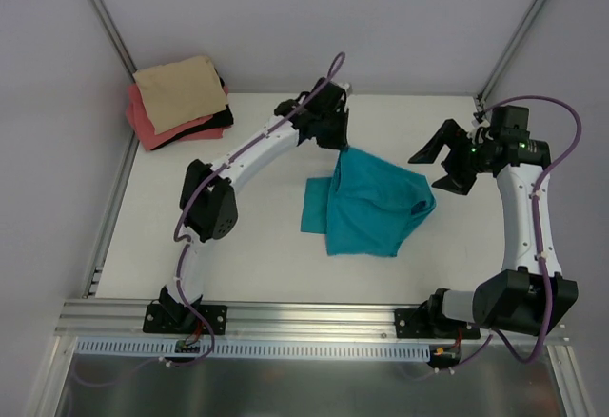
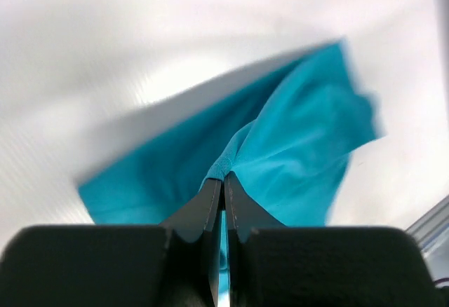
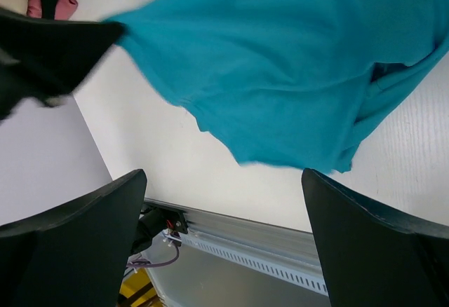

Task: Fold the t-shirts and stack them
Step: Flatten out the tshirt

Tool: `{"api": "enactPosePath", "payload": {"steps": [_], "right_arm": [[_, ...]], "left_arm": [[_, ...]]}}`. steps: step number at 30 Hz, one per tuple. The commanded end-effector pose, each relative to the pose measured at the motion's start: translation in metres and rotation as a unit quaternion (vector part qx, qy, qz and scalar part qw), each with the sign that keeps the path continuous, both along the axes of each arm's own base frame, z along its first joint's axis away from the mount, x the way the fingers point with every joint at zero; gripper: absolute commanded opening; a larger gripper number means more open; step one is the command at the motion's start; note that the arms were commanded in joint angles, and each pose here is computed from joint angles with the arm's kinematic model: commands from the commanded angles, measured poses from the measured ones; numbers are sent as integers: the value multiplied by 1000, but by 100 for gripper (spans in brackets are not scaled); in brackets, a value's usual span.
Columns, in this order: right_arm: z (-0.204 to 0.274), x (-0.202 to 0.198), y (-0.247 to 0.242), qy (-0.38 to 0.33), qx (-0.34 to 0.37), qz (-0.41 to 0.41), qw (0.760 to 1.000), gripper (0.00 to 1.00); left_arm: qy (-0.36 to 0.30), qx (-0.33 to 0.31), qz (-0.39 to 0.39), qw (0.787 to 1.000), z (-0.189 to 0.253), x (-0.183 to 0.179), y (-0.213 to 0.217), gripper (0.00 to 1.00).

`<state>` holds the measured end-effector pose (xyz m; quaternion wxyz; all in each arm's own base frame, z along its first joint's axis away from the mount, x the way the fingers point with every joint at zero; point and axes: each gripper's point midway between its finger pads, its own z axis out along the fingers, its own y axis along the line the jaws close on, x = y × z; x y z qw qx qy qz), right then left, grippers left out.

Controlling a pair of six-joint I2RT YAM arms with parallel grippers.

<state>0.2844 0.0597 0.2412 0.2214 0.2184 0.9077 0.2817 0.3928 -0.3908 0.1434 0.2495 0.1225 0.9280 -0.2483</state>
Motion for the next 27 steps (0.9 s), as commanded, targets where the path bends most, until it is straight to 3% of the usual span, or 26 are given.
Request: {"api": "enactPosePath", "payload": {"steps": [1,7,13,18,23,27], "right_arm": [[3,5,4,-15,20,-1,1000,99],[-1,10,9,-18,34,3,999,100],[-13,10,13,-17,30,13,999,99],[-39,13,24,-2,41,19,999,100],[-53,35,60,-34,74,51,995,99],[-77,47,102,-12,101,93,991,100]], "left_arm": [[-169,-67,46,982,175,32,45,0],[-270,-135,74,950,287,24,82,0],[-321,-152,83,931,338,-7,110,0],[-339,-126,89,928,342,-15,127,0],[-328,-112,90,934,332,-21,132,0],[-328,-101,93,935,328,-25,139,0]]}}
